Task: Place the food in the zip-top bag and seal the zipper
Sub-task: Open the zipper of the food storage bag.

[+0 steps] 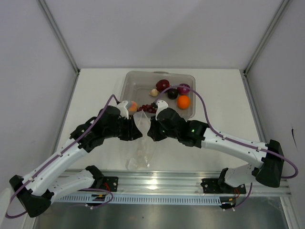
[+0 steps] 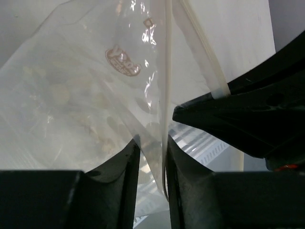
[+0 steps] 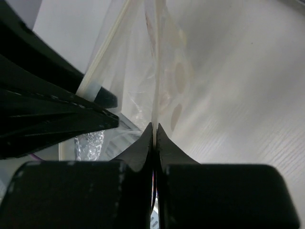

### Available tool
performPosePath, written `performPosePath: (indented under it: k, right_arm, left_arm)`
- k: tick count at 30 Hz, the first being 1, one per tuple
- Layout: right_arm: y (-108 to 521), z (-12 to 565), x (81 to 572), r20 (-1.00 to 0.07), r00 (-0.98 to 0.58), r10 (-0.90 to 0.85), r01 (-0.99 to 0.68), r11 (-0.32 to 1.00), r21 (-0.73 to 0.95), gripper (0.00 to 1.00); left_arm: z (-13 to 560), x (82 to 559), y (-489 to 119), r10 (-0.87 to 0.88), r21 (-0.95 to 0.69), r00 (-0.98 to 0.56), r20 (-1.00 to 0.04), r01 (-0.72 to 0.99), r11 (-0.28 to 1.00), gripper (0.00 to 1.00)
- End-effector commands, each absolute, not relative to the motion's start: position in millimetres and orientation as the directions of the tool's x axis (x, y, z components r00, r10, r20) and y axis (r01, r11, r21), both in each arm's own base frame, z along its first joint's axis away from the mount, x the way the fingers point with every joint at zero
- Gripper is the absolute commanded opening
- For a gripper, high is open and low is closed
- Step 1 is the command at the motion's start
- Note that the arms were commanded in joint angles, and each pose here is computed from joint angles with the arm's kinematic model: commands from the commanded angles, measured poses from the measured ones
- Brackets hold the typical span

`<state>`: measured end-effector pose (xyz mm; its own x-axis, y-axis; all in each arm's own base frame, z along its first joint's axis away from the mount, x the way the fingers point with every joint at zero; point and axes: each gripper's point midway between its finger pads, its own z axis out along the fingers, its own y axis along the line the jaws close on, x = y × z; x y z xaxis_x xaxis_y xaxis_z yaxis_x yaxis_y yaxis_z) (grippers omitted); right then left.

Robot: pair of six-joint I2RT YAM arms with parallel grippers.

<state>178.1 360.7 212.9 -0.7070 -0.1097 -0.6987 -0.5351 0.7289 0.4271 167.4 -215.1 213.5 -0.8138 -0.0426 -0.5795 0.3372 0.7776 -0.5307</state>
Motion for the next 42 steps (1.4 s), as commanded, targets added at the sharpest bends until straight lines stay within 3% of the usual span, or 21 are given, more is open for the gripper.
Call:
performPosePath:
  k: [1,6,8,12,15,21,27,37,42]
  right_arm:
    - [372,246,182,-0.733,-0.68,-0.035,-0.525,0.721,0.453,0.0]
    - [375,244,178,-0.742,-0.669,-0.037,-0.507,0.753,0.419,0.0]
    - [374,239,177,-0.747,-0.664,-0.044,-0.499,0.769,0.398,0.0]
    - [371,234,178,-0.755,-0.653,-0.057,-0.499,0.782,0.373,0.0]
    - [365,229,181,-0.763,-0.642,-0.073,-0.492,0.802,0.338,0.0]
    - [342,216,201,-0.746,-0.661,-0.081,-0.43,0.855,0.289,0.0]
    - [288,206,226,-0.761,-0.636,-0.126,-0.32,0.941,0.112,0.0]
    - [285,184,237,-0.75,-0.626,-0.212,-0.372,0.927,0.048,0.0]
    - [309,194,233,-0.78,-0.595,-0.195,-0.465,0.875,0.136,0.0]
  left_arm:
    - [224,168,-220,-0.032,-0.533,-0.785,-0.618,0.389,0.752,0.31]
    - [221,168,-215,-0.012,-0.508,-0.783,-0.622,0.392,0.767,0.38]
    - [219,168,-213,-0.007,-0.497,-0.784,-0.62,0.386,0.777,0.35]
    - [218,165,-211,-0.008,-0.502,-0.792,-0.61,0.379,0.777,0.11]
    - [219,163,-207,-0.014,-0.498,-0.787,-0.616,0.376,0.781,0.01]
    - [230,161,-193,-0.011,-0.457,-0.768,-0.641,0.37,0.809,0.0]
    - [242,154,-178,-0.016,-0.434,-0.75,-0.661,0.366,0.823,0.01]
    - [241,149,-167,-0.079,-0.453,-0.755,-0.651,0.303,0.838,0.01]
    - [254,145,-180,-0.082,-0.503,-0.737,-0.671,0.372,0.78,0.01]
